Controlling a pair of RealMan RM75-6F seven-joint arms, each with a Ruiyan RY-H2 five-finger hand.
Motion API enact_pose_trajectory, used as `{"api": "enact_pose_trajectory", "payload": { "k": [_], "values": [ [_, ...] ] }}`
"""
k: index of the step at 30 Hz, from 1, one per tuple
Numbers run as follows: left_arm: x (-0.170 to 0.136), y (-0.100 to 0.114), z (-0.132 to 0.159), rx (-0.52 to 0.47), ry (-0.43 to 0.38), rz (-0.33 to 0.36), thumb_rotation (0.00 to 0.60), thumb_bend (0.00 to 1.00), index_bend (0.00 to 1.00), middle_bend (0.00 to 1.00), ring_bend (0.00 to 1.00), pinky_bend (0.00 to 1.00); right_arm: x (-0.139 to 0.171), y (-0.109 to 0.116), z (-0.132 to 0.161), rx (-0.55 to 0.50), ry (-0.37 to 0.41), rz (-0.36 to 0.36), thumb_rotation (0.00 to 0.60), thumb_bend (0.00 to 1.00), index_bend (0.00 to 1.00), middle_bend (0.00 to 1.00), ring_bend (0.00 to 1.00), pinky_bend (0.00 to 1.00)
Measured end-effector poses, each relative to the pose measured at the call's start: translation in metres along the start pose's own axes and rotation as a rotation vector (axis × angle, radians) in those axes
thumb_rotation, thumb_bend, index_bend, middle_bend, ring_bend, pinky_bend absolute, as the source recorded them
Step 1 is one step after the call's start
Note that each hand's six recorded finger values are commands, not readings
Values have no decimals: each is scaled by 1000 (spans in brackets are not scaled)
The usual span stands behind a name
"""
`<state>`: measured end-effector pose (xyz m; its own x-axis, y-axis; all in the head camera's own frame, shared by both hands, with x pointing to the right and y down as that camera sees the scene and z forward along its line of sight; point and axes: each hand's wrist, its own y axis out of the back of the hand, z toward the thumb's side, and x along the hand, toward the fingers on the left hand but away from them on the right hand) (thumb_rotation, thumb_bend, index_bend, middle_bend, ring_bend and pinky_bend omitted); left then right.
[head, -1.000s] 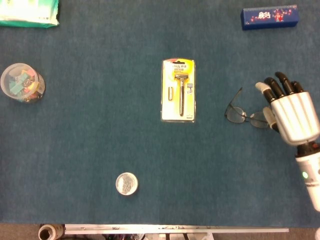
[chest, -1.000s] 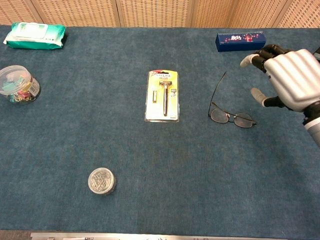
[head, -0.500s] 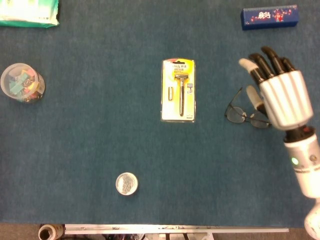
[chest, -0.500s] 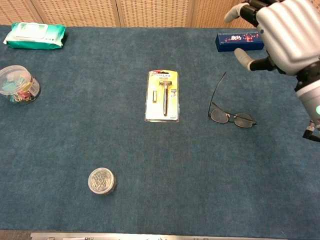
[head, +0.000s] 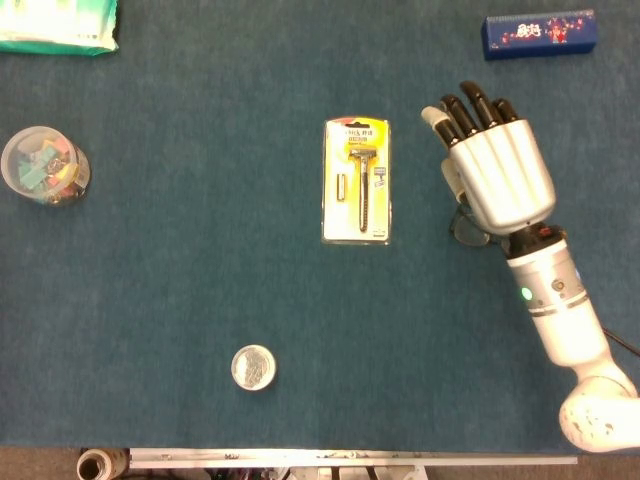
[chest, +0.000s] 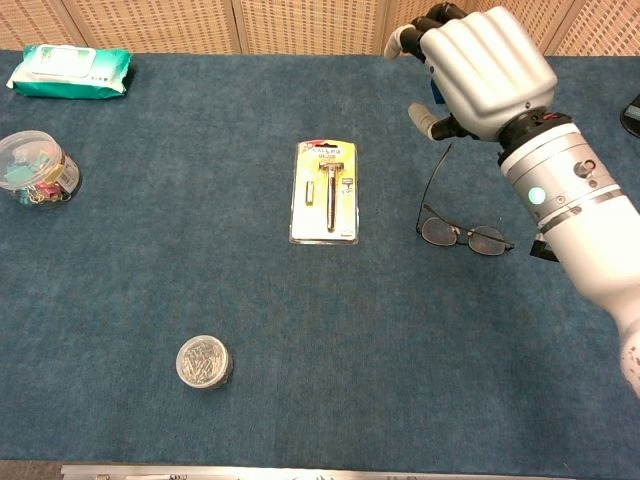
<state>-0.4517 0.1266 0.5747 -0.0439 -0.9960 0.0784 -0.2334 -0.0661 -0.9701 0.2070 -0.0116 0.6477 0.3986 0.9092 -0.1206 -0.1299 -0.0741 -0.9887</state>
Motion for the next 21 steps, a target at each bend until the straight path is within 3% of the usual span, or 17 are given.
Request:
{"api": "enact_pose_trajectory", "payload": {
  "k": [21],
  "values": [
    [-3, 2, -1, -5, -3, 6, 600, 116, 449, 449, 366, 442, -5, -49, 4, 60, -3, 127, 600, 315, 310, 311, 191, 401]
  ]
}}
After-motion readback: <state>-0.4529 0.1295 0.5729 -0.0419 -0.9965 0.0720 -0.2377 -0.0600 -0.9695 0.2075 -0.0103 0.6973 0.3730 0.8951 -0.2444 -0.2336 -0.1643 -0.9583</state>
